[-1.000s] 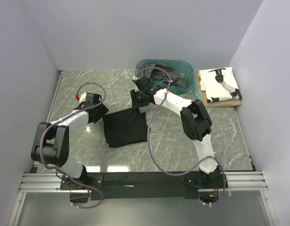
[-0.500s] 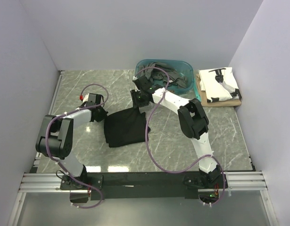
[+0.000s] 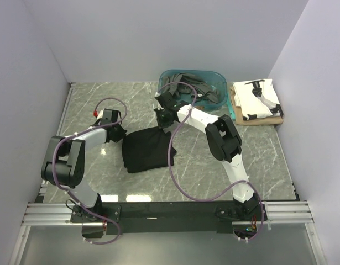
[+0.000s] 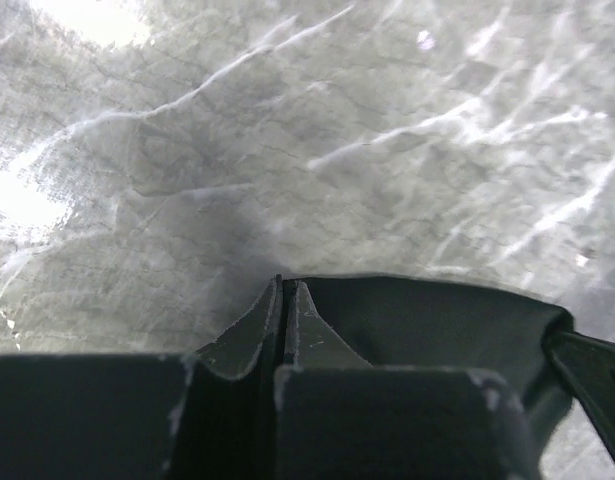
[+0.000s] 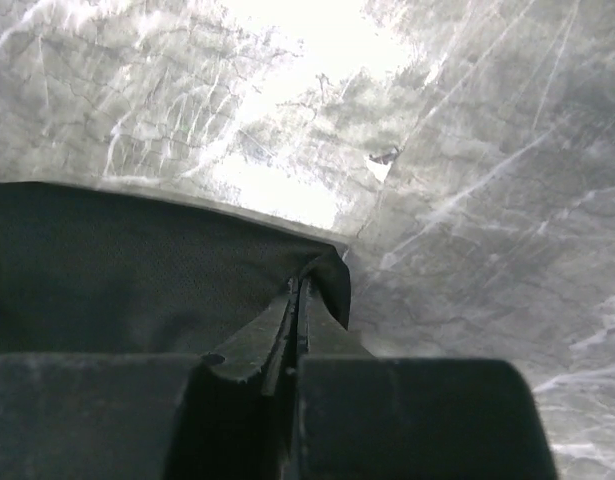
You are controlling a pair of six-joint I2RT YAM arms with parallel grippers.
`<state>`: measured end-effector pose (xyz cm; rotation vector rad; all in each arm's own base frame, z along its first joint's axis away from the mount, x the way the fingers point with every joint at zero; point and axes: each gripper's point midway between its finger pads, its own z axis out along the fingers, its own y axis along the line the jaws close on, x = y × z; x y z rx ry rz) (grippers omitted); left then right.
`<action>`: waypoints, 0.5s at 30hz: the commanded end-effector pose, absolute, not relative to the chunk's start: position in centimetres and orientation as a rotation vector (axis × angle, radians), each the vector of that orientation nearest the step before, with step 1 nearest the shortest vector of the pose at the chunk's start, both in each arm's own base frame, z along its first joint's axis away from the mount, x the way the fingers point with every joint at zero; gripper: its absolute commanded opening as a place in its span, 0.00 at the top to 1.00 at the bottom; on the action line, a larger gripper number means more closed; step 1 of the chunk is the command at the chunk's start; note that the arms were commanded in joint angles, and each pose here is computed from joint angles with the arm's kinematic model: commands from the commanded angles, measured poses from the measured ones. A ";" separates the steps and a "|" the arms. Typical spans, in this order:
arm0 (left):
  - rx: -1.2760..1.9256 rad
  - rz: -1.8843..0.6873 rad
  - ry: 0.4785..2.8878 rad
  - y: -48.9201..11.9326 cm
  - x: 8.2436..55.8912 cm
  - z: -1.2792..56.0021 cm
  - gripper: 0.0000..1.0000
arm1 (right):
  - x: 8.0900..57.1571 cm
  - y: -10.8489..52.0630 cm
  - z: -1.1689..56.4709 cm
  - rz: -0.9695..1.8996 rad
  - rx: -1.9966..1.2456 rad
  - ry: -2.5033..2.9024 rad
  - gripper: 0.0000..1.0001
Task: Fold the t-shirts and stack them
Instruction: Fold the tshirt
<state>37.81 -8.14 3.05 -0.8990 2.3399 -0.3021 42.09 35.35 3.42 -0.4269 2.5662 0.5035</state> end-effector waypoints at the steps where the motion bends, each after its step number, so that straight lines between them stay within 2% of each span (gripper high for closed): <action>1: -0.839 -0.381 2.242 -8.6 39.3 7.0 0.99 | 42.9 35.8 8.8 0.568 -0.407 2.440 1.00; 11: -0.780 -0.463 2.125 -9.4 37.7 12.4 0.99 | 39.4 34.0 14.1 0.627 -0.358 2.341 1.00; 15: -0.742 -0.500 2.093 -10.3 37.3 14.2 0.99 | 38.5 32.6 14.5 0.598 -0.293 2.355 1.00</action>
